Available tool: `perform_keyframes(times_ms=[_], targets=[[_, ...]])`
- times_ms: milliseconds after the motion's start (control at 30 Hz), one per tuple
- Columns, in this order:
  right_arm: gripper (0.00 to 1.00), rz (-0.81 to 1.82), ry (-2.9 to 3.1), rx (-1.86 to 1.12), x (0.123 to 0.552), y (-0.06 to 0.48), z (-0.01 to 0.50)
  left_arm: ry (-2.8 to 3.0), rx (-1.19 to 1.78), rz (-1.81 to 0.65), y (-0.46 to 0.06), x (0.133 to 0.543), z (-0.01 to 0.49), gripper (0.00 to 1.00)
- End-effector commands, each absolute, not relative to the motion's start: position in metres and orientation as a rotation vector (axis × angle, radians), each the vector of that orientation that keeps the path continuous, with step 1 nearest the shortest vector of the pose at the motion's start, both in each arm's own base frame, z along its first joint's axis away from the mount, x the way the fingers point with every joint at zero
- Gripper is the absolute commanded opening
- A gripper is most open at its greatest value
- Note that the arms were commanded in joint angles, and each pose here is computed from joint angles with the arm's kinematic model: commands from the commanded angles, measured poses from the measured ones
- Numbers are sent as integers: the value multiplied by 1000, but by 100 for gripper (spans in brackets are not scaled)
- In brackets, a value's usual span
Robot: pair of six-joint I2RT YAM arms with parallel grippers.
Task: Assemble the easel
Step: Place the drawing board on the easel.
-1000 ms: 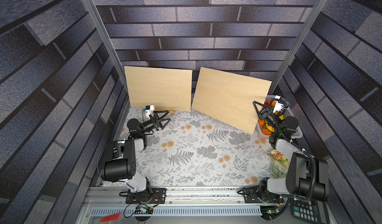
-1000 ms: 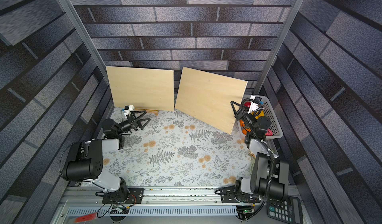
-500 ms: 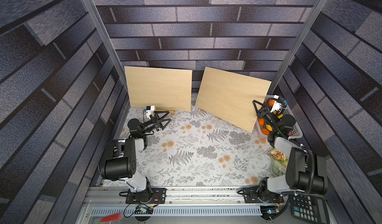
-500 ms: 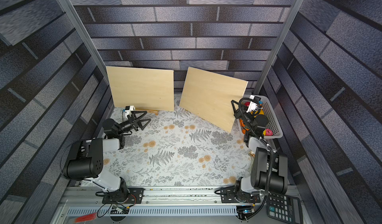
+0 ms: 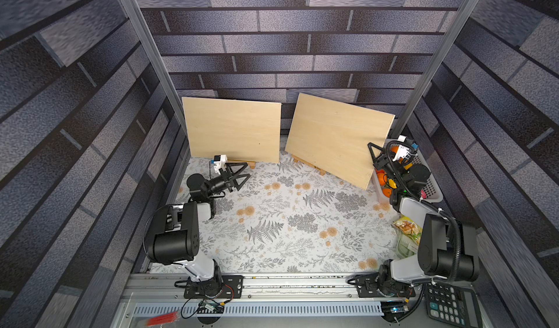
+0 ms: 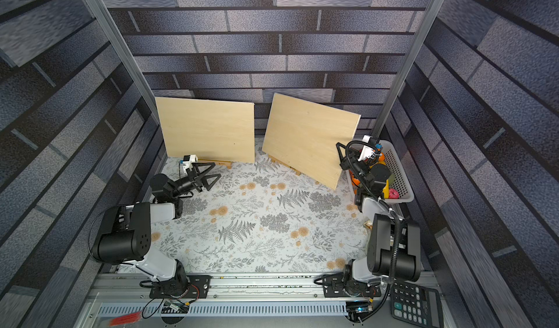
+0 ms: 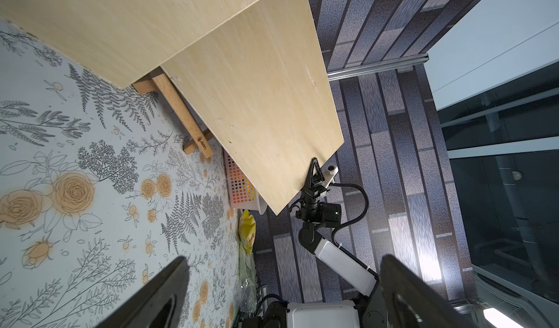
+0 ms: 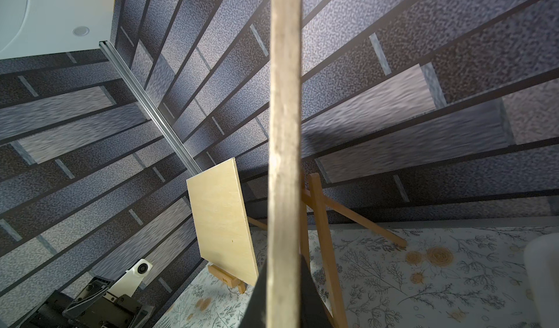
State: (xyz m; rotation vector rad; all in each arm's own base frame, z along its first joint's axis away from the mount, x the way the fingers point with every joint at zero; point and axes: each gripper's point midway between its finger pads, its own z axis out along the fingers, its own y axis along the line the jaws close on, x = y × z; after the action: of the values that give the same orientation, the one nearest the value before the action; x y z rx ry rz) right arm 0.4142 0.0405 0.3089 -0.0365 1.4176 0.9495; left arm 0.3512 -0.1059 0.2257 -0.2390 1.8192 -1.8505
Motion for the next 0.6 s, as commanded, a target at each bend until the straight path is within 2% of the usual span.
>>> perform_keyframes(times_ms=[0,567], targets=[[0,828,1109,-161,398,35,400,1830,-202,-1848,-109,348,221,100],[0,739,1216,-305,395,51,339,1850,-207,-1849,-110,346,211,100]])
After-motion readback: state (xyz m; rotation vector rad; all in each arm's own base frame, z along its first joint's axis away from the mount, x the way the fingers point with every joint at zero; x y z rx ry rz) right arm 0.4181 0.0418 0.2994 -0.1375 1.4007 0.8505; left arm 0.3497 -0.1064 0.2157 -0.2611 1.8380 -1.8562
